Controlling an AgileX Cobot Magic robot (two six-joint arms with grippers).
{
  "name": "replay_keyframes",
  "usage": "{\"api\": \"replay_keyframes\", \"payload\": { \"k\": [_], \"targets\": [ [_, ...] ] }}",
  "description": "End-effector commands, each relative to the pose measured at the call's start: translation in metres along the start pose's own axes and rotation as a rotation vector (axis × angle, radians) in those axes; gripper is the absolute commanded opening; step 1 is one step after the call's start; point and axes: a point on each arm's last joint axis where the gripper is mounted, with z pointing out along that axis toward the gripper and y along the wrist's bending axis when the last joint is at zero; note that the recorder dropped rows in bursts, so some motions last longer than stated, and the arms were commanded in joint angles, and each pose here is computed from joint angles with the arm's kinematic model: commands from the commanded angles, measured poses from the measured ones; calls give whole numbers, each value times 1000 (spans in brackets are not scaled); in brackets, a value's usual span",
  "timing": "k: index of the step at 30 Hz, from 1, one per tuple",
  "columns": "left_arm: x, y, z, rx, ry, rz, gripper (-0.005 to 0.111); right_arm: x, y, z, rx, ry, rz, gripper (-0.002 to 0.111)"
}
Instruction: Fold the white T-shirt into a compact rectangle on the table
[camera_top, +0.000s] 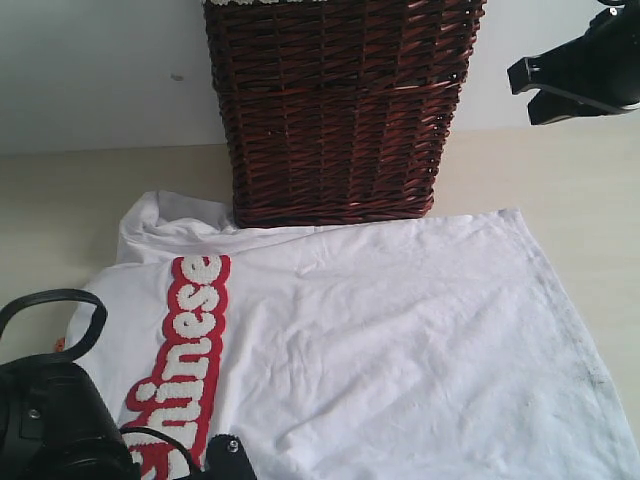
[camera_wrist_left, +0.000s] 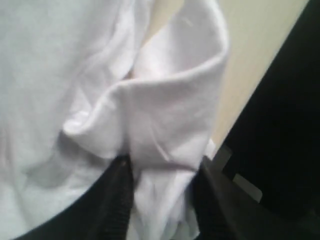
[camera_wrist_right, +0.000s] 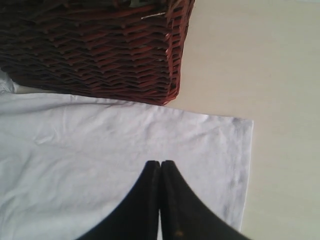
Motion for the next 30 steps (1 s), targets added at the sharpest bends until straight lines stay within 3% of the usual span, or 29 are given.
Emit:
{"api": "replay_keyframes", "payload": {
  "k": [1, 2, 10, 14, 18, 22, 27, 30],
  "targets": [
    [5, -2, 2, 19, 59, -32, 5, -1, -1, -2, 7, -23, -7, 0],
    [6, -3, 2, 24, 67, -24, 0, -1, -1, -2, 8, -25, -7, 0],
    [11, -7, -17, 42, 23, 12, 1, -1, -1, -2, 10, -26, -9, 0],
    [14, -13, -28, 93, -15, 52, 15, -1, -1, -2, 10, -26, -9, 0],
    [21, -19, -33, 158, 37, 85, 35, -1, -1, -2, 10, -26, -9, 0],
    [27, -20, -33, 166, 94, 97, 43, -2, -1, -2, 10, -28, -9, 0],
    [22, -18, -33, 140, 39, 95, 44, -1, -1, -2, 9, -24, -9, 0],
    [17, -7, -32, 15, -2, 21, 43, -1, -1, -2, 8, -22, -9, 0]
  ]
}}
